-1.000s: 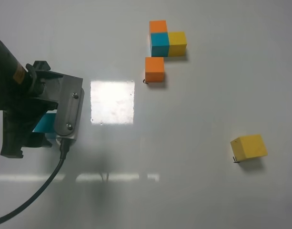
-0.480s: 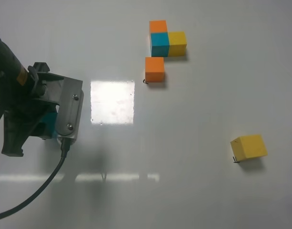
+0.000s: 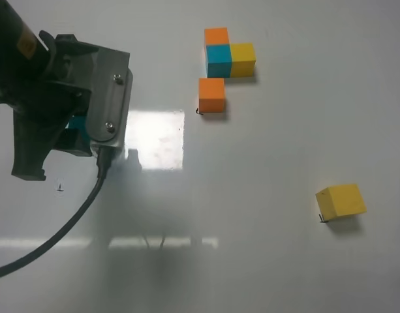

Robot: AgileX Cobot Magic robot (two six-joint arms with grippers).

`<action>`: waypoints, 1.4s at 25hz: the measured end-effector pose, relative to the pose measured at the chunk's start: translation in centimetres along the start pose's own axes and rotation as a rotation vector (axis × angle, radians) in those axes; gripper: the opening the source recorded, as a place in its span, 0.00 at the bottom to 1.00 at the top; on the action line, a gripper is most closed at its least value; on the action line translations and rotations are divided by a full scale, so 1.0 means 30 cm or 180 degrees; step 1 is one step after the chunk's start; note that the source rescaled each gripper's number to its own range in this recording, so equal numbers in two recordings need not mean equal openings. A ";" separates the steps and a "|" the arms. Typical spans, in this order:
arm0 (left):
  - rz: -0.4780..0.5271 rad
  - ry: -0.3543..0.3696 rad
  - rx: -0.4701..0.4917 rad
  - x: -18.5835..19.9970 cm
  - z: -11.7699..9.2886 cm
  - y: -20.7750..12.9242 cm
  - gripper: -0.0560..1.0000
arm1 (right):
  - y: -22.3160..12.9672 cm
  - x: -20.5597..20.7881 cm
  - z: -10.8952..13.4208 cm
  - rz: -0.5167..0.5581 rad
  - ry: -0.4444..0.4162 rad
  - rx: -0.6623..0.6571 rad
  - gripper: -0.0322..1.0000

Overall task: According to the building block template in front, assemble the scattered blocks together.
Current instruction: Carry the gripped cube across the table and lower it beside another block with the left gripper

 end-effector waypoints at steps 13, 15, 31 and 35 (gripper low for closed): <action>-0.0326 -0.0075 -0.0084 -0.080 -0.034 0.352 0.16 | 0.000 0.000 0.000 0.0000 0.0000 0.0000 0.22; -0.0294 -0.0100 -0.0067 -0.096 -0.040 0.359 0.16 | 0.000 0.000 0.000 0.0000 0.0000 0.0000 0.22; -0.0089 -0.0219 -0.0188 -0.212 -0.078 0.399 0.16 | 0.000 0.000 0.000 0.0000 0.0000 -0.0009 0.22; -0.0059 -0.0228 -0.0205 -0.227 -0.084 0.404 0.16 | 0.000 0.000 0.000 0.0000 0.0000 -0.0009 0.22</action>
Point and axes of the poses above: a point on each arm's last joint axis where the gripper is mounted, x pointing back along that axis away from the gripper, z along the wrist's bending axis when the last joint is at zero, y = z × x, the point moved 3 cm from there along -x, pointing out along that axis toward the gripper, and after that the axes turned 2 degrees about x, right-handed, at the moved point
